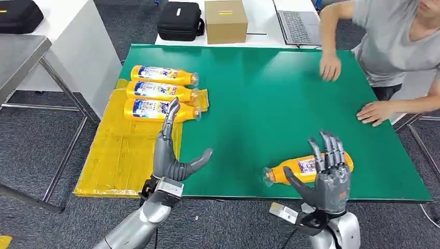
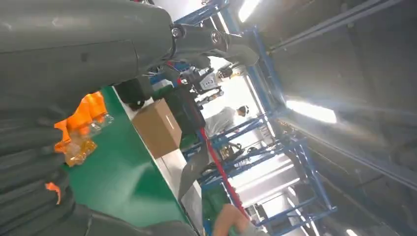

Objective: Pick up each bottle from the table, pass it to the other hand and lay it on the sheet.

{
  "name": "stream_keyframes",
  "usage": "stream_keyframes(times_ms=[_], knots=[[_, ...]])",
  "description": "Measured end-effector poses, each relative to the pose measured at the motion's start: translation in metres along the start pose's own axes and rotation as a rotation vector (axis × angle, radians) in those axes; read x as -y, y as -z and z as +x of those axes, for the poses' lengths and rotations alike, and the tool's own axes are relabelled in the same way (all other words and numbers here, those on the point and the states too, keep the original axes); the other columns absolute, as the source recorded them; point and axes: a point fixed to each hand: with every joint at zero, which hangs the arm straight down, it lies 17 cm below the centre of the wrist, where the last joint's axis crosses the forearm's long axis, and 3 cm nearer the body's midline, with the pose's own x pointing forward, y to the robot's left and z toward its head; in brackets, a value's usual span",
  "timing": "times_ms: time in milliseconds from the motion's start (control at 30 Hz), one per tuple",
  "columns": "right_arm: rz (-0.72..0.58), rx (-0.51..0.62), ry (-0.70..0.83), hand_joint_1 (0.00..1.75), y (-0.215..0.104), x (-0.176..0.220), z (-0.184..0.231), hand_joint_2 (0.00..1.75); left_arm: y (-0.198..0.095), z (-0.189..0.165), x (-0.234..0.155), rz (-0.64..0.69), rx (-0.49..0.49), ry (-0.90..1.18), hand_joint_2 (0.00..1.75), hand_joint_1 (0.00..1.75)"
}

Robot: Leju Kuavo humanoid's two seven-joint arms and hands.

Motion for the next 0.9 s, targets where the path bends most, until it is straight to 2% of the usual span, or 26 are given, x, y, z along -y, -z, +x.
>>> stream_keyframes(times_ms=[233,500,567,633,900], knots=[[-0.03,-0.06,0.024,0.0,-0.002,0.005,-0.018,1.75,0.0,-0.001,-0.002,0.007,-0.001,0.007,1.75,0.0],[-0.034,-0.069,0.031,0.0,-0.002,0.005,-0.021,1.75,0.0,-0.001,-0.002,0.006,-0.001,0.007,1.75,0.0],[-0.037,-0.115,0.063,0.0,-0.004,-0.002,-0.033,1.75,0.0,-0.001,-0.001,0.004,0.0,0.006,1.75,0.0],[0.013,-0.155,0.06,0.0,-0.015,-0.021,-0.053,1.75,-0.001,0.0,0.0,0.0,0.001,0.004,1.75,0.0],[0.042,-0.17,0.058,0.0,-0.022,-0.03,-0.061,1.75,-0.001,0.0,0.0,-0.002,0.001,0.002,1.75,0.0]])
